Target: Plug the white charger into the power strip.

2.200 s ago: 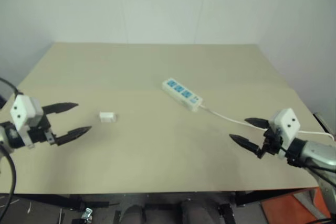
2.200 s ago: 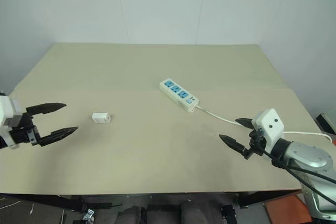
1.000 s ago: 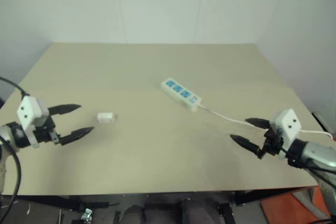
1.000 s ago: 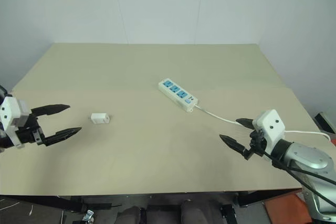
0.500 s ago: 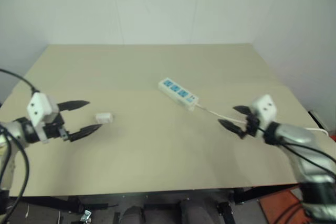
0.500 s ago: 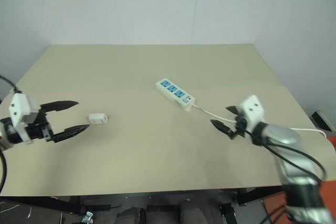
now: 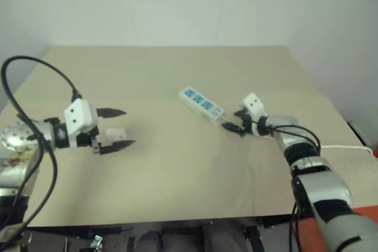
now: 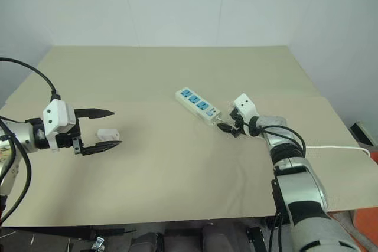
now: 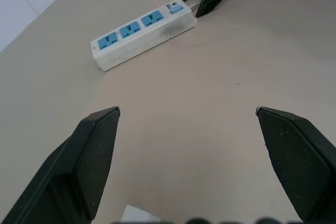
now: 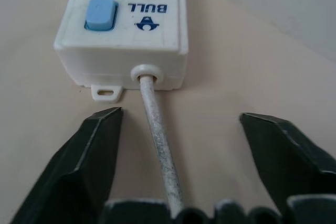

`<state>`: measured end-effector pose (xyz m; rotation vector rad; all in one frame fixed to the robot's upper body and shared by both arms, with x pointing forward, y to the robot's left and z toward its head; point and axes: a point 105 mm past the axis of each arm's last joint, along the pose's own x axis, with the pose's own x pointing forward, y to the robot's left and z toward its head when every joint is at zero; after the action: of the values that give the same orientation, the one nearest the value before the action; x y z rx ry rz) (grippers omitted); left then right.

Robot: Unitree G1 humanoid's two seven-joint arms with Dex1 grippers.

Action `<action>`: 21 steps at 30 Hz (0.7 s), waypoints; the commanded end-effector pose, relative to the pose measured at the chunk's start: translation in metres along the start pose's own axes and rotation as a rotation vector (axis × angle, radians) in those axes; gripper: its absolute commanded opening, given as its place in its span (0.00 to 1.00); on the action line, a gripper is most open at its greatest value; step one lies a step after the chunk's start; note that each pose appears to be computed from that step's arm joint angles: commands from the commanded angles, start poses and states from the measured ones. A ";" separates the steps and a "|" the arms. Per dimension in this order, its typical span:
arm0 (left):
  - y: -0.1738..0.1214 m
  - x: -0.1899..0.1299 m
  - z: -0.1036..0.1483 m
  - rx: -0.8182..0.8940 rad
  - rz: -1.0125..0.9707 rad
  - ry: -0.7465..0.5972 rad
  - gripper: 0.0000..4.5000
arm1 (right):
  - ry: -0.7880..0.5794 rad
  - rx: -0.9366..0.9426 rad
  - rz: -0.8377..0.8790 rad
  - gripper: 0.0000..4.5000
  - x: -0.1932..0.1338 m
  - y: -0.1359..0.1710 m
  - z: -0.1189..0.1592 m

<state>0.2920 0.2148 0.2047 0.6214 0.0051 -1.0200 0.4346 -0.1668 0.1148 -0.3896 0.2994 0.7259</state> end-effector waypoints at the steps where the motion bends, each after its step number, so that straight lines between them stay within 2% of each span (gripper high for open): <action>1: 0.000 -0.001 0.009 0.060 0.004 -0.020 1.00 | 0.043 -0.007 0.021 0.63 0.000 0.001 -0.008; 9: -0.001 0.003 0.004 0.059 0.004 -0.027 1.00 | 0.011 -0.022 0.046 0.01 0.003 0.007 -0.002; 15: 0.003 0.005 0.003 0.064 0.015 -0.040 1.00 | -0.083 -0.097 0.079 0.00 -0.005 0.016 0.013; 21: 0.008 0.006 0.002 0.066 0.019 -0.042 1.00 | -0.195 -0.132 0.118 0.00 -0.049 0.056 0.028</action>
<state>0.3010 0.2130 0.1995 0.6282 -0.0331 -1.0173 0.3731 -0.1527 0.1082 -0.4251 0.2080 0.8800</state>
